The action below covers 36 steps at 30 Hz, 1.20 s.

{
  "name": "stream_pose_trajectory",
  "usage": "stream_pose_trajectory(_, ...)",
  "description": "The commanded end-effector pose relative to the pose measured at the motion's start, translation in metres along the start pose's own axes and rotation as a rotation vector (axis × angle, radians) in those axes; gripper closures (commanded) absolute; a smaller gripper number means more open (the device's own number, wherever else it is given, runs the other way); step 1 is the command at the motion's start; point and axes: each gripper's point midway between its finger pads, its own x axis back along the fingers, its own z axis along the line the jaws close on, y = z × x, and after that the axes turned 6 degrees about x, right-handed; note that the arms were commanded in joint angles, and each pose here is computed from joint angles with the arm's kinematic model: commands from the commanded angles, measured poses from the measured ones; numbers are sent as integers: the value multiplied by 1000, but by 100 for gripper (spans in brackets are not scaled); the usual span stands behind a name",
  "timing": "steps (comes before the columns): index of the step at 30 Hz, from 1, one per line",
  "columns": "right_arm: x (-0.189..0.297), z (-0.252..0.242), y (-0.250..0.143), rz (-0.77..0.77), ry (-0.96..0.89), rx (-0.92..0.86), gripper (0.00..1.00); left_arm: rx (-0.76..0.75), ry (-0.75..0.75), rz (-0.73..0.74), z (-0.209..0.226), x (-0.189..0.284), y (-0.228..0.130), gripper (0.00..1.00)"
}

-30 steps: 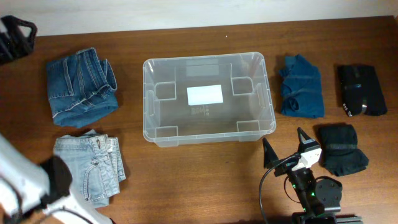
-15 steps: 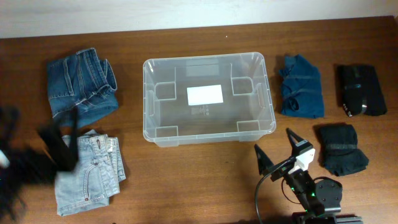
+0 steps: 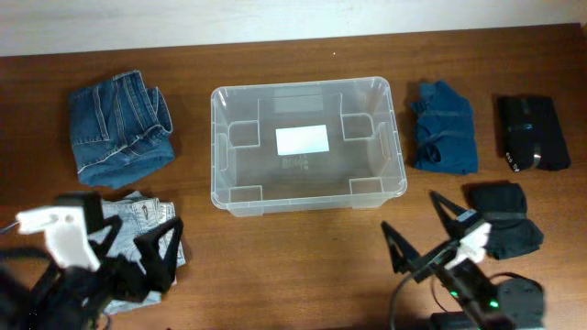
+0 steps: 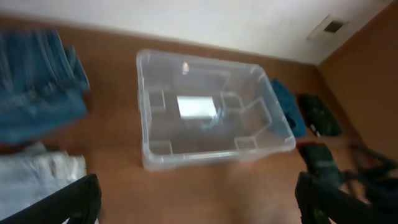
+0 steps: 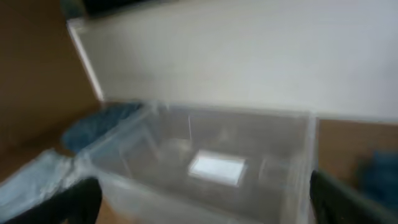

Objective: Pack container
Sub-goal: 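Reach the right gripper to the teal taped garment and grasp it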

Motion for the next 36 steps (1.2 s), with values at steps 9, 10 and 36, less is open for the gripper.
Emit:
stream_pose_trajectory(9,54,-89,99,382,-611,176,1,112,11,133,47,-47,-33,1)
stream_pose_trajectory(10,53,-94,103,421,-624,195,1,113,35,137,52,-48,-34,1)
stream_pose_trajectory(36,-52,-289,-20,1006,-268,-389,2,99,265,156,91,-42,-39,1)
